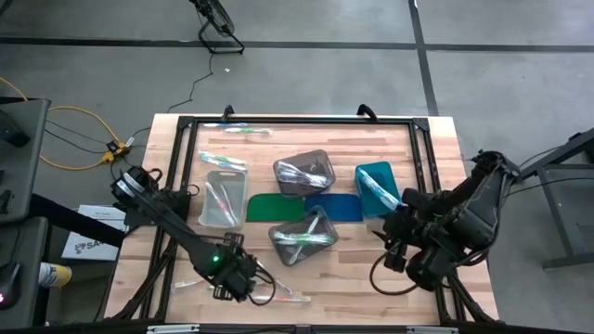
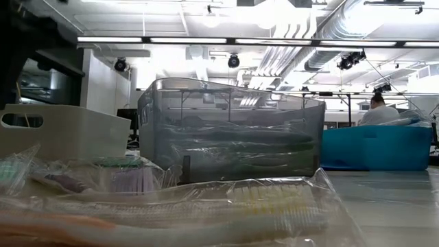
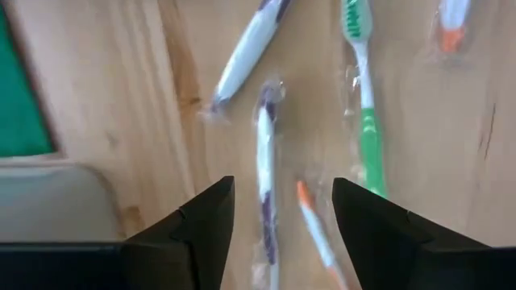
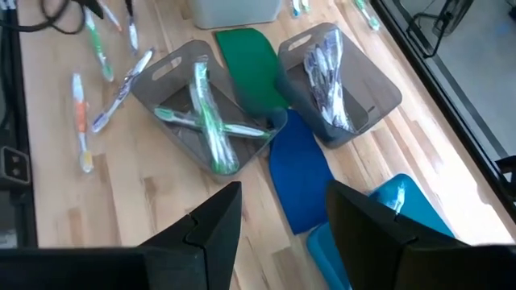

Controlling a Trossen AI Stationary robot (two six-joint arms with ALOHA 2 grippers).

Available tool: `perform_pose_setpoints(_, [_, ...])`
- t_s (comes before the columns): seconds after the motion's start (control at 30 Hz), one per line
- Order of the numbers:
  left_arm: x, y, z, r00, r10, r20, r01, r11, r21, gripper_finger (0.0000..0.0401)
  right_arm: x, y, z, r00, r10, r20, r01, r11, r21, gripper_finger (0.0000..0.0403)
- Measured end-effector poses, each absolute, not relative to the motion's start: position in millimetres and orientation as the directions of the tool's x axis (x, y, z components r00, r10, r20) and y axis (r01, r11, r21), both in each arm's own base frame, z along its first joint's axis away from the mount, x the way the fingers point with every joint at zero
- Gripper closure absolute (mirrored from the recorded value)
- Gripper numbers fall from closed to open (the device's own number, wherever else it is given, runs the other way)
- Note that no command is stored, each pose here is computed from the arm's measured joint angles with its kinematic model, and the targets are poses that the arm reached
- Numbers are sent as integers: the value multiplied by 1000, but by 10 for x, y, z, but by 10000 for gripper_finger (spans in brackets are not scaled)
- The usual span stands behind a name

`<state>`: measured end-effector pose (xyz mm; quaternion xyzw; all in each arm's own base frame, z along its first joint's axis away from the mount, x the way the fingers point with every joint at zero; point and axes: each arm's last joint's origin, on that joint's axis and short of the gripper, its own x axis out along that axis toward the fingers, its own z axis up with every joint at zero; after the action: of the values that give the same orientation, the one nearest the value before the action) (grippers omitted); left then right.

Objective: Pick & Place Toothbrushes
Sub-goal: Put the purple toothbrush into the top black bin

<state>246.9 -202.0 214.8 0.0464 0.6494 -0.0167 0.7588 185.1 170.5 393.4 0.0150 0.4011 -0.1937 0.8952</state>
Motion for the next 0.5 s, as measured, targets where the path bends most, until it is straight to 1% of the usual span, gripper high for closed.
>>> perform_pose_setpoints(0.07, [2467, -2019, 2046, 168, 13, -986, 79, 996, 27, 202, 1837, 1720, 3934, 606, -330, -724, 355, 926, -124, 230])
perform_pose_setpoints(0.3, [2428, -1967, 1802, 182, 5, -983, 69, 997, 18, 203, 1809, 1749, 3934, 611, -320, -724, 360, 927, -106, 230])
perform_pose_setpoints(0.5, [2376, -1903, 1607, 184, 7, -983, 16, 1000, 10, 203, 1809, 1750, 3933, 610, -318, -726, 368, 925, -97, 230])
